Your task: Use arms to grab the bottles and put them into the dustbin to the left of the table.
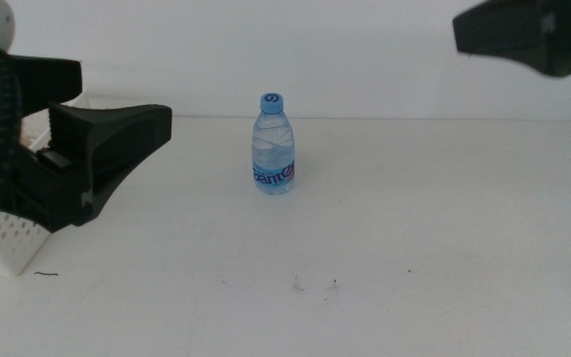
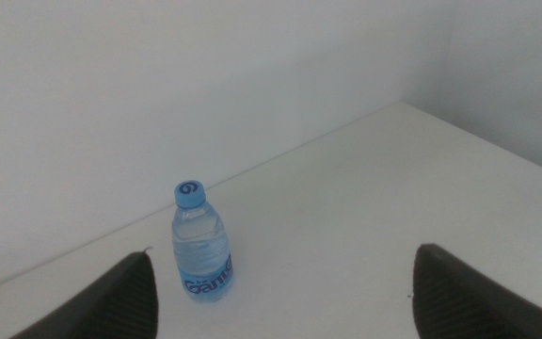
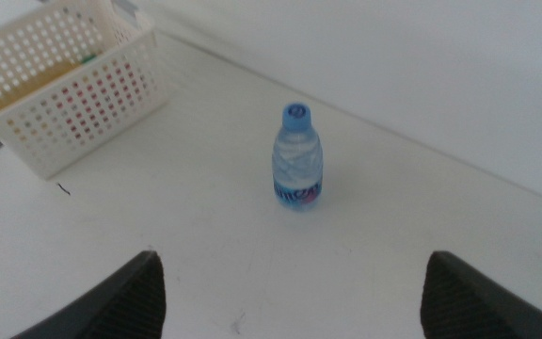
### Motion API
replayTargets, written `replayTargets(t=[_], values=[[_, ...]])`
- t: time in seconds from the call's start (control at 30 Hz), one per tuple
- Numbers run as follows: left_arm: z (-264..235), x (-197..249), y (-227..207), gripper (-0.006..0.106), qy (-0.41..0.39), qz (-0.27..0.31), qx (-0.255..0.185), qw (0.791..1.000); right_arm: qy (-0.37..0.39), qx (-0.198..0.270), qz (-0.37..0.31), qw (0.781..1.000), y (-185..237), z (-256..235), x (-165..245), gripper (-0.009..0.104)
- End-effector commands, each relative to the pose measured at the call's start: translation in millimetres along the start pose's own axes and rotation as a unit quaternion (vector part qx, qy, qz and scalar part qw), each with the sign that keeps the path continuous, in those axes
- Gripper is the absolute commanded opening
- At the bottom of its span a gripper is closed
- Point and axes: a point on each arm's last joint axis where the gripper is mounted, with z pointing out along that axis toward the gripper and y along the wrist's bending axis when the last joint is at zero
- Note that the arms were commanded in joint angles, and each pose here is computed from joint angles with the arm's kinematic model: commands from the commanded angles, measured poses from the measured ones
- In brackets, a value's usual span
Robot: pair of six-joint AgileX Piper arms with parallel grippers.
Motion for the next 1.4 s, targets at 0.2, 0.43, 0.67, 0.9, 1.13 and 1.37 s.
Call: replayTargets(t=[0.2, 0.43, 0.67, 0.9, 1.13, 1.37], values=[[0, 1, 0, 0.094, -0.004, 0.005, -0.002, 1.000, -0.012, -0.004, -0.007, 1.000, 2, -7, -4, 0.077], [24, 39, 2, 0.094, -0.072, 0.016, -0.017, 0.997, -0.012, -0.004, -0.007, 1.000, 2, -7, -4, 0.077], [39, 130, 5, 0.094, -0.121, -0.050, -0.038, 0.991, -0.012, -0.004, -0.007, 1.000, 2, -7, -4, 0.077], [38, 170, 8, 0.094, -0.055, -0.090, -0.055, 0.993, -0.012, -0.004, -0.007, 1.000, 2, -7, -4, 0.077], [40, 176, 10, 0.094, -0.021, -0.060, -0.068, 0.996, -0.012, -0.004, -0.007, 1.000, 2, -7, -4, 0.077], [66, 179, 20, 0.094, -0.051, -0.030, -0.116, 0.991, -0.012, -0.004, -0.007, 1.000, 2, -7, -4, 0.077]])
